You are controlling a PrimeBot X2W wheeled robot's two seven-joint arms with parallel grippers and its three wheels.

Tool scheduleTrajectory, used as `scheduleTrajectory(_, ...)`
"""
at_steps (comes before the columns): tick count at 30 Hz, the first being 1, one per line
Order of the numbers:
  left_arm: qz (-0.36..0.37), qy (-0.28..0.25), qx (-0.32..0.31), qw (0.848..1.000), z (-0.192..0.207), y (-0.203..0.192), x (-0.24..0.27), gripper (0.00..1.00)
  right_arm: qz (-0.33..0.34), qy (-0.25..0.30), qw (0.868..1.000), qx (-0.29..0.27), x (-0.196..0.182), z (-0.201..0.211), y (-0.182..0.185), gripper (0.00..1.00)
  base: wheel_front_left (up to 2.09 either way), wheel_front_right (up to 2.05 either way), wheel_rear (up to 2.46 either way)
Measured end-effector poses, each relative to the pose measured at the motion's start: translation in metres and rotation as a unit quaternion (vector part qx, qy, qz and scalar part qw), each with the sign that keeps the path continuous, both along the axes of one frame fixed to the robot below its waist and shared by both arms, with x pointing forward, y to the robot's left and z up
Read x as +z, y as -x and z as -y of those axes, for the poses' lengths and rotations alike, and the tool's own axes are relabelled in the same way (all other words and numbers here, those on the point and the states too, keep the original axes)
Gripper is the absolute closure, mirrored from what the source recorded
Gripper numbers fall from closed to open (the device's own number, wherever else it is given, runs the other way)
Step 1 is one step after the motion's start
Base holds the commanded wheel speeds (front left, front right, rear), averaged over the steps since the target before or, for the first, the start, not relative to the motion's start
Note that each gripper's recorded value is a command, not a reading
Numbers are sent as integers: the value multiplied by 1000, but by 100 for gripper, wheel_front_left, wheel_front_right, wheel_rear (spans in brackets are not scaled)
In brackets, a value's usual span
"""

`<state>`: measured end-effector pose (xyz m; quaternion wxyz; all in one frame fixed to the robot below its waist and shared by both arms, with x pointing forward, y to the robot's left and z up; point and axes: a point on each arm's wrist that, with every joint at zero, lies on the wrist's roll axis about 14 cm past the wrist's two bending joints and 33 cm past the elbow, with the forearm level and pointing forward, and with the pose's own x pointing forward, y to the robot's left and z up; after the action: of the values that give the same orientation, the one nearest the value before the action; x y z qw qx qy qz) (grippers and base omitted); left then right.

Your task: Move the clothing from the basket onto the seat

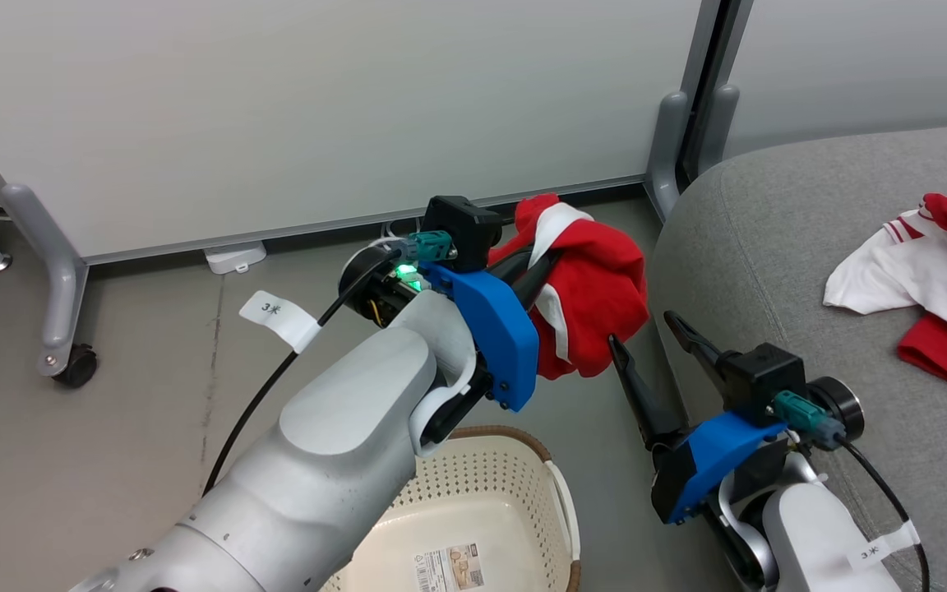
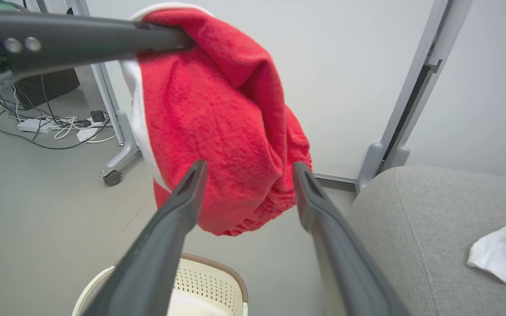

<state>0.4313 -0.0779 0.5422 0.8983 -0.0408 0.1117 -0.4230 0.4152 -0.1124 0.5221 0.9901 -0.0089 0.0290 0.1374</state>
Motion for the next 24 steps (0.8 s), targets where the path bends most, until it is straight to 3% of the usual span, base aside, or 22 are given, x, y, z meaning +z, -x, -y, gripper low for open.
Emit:
scheduleTrajectory(22,-3,7,-22,1000,9,9,2,100,-78,45,995,53,-35,-30,-21,0,0,0,0)
scheduleTrajectory(23,-1,8,-23,1000,10,9,3,100,-80,44,994,55,-35,-32,-22,25,0,0,0)
scheduleTrajectory(24,-1,8,-23,1000,10,10,3,100,-80,44,994,56,-35,-33,-22,57,0,0,0)
